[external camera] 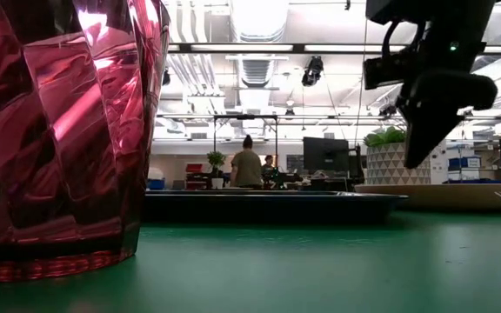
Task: Pick and place plate/cup/fork/spoon on tray
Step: Put the orange plate on the black table tray
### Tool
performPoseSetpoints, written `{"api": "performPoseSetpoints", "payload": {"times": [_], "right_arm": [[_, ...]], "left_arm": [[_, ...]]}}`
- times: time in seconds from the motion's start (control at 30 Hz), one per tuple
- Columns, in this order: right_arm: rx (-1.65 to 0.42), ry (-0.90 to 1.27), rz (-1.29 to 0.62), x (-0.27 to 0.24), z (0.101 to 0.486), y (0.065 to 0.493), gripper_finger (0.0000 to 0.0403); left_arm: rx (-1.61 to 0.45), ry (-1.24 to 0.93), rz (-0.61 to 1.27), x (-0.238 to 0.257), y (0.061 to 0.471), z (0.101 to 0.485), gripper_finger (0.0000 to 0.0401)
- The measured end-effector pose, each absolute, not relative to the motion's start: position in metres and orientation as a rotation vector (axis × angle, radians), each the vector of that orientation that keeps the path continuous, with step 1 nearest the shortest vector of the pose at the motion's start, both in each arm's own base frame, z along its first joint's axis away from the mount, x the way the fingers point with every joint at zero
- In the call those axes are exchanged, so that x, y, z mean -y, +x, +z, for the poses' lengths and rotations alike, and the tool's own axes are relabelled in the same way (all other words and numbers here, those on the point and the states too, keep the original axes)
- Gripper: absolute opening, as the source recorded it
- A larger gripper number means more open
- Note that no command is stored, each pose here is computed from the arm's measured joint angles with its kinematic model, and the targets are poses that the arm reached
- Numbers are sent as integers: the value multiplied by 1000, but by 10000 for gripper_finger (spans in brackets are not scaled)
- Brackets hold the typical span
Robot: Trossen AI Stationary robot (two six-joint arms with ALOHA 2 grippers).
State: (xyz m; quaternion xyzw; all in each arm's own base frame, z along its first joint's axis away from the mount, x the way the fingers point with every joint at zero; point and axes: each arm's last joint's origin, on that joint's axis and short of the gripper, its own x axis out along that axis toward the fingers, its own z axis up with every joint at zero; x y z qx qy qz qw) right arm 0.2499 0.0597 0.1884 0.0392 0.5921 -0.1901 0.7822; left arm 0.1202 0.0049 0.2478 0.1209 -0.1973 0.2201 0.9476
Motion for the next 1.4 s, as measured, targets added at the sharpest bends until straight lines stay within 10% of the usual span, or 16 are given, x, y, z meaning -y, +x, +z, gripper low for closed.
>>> {"api": "performPoseSetpoints", "payload": {"times": [0.67, 1.4], "right_arm": [[-1180, 16, -431, -43, 147, 215, 175], [-1143, 103, -455, -37, 136, 211, 17]], "left_arm": [[397, 268, 453, -5, 120, 248, 83], [396, 269, 453, -5, 120, 248, 83]]}}
